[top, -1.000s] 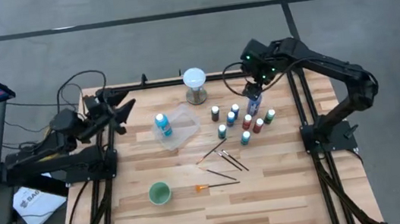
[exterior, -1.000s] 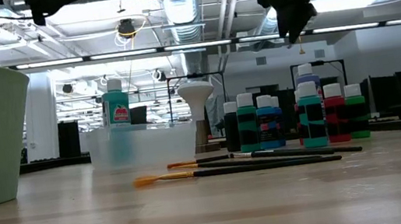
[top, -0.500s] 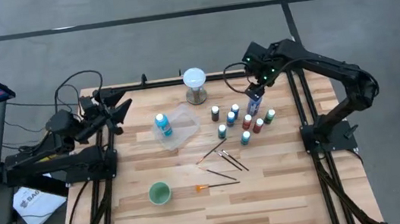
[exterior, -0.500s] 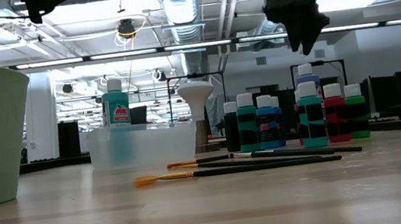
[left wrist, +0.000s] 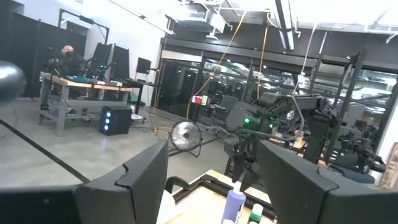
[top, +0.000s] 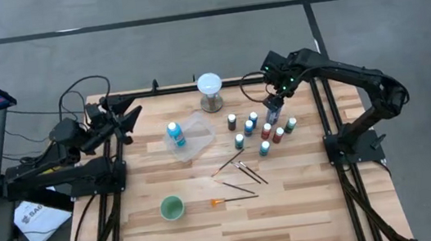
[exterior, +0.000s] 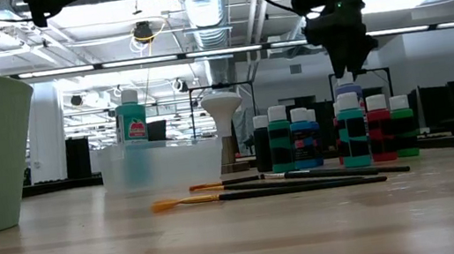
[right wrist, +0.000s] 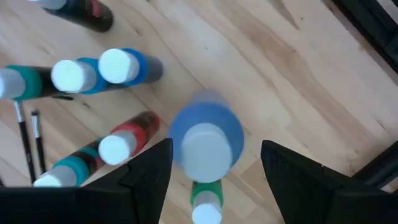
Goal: Pick & Place Paint Supplies
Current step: Put the big blue bottle into the white bin
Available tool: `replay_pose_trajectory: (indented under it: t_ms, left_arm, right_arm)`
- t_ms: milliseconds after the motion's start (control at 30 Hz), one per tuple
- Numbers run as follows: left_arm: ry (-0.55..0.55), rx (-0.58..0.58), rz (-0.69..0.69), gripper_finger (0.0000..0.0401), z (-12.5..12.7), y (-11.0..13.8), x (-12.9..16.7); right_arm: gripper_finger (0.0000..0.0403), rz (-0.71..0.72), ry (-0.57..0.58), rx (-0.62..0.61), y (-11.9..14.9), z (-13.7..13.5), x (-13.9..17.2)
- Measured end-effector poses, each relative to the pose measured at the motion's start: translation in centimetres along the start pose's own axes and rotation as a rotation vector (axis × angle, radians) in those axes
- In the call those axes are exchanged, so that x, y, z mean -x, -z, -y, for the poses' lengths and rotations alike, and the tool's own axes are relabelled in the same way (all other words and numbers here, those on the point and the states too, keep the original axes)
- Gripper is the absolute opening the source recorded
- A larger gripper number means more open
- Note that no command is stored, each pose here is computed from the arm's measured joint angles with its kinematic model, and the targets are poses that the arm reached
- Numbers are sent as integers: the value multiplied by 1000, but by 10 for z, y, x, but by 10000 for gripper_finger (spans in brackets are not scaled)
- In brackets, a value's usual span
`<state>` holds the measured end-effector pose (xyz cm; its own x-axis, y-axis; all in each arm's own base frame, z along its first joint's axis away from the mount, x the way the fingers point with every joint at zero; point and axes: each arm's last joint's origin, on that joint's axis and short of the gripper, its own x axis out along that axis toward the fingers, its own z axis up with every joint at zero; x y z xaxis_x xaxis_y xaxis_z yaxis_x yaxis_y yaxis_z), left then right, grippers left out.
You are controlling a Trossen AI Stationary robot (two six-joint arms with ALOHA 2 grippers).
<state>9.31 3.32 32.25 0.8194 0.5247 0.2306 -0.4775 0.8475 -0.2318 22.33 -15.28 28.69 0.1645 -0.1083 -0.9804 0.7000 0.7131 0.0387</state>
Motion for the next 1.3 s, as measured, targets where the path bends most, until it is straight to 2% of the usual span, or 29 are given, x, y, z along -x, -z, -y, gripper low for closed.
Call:
replay_pose_trajectory:
  t_ms: [133,300,533,900,1133,1300]
  left_arm:
    - [-4,0,1,231,0,0,0]
    - [-8,0,1,231,0,0,0]
    - [-8,0,1,231,0,0,0]
    - [-7,-1,1,231,0,0,0]
    - [-7,-2,1,231,0,0,0]
    - [-7,-3,0,231,0,0,0]
  right_arm:
    - [231,-3,-8,12,1,-1,-3]
    - [200,-8,-3,26,2,-1,-7]
    - [103,-9,-3,26,2,-1,-7]
    - [104,-28,8,13,5,3,-2]
    - [104,17,107,-3,-1,16,33]
    - [104,133,141,-38,-10,21,68]
